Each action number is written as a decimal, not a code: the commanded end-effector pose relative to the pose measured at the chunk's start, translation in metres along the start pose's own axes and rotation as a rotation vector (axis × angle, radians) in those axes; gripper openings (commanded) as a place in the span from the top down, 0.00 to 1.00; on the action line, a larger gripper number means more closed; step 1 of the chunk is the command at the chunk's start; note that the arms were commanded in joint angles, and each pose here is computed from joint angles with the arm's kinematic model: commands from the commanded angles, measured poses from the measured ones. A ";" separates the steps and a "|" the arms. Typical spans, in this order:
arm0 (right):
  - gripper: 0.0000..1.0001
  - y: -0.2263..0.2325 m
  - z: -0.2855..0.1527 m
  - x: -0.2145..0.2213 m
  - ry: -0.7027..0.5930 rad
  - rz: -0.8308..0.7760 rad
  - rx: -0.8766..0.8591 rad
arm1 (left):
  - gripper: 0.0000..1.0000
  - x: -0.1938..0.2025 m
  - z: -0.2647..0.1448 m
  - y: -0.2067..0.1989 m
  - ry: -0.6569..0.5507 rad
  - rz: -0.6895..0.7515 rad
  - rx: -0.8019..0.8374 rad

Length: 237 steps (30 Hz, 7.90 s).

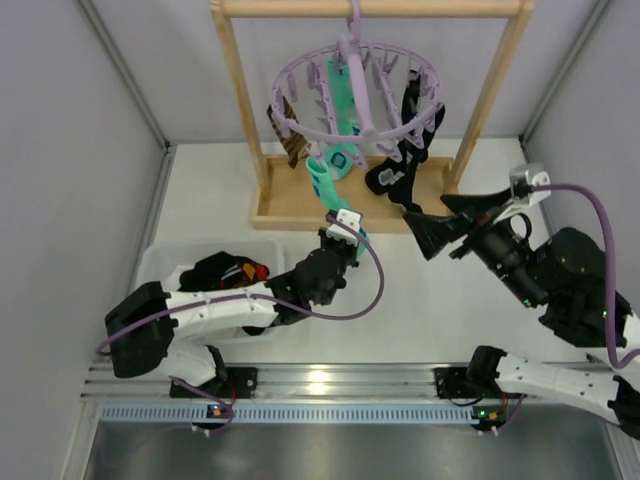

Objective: Remove the socks clipped to the hanger

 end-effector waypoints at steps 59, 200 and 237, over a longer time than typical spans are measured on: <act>0.61 0.006 0.197 0.023 0.209 -0.210 0.021 | 1.00 0.000 -0.031 -0.044 -0.007 0.045 -0.024; 0.09 -0.026 0.041 -0.017 0.166 -0.124 0.063 | 1.00 0.028 -0.014 -0.053 0.002 0.124 -0.209; 0.30 -0.017 0.153 0.026 0.426 -0.732 0.710 | 1.00 0.020 -0.002 -0.105 -0.011 0.253 -0.215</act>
Point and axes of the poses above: each gripper's point midway between its finger pads, its own z axis out along the fingers, its own y axis along the line the jaws close on, x = y × z, the point moved 4 cm from there along -z, back along the fingers, and after that the axes turned 6 degrees about -z, right-handed, at the moved point
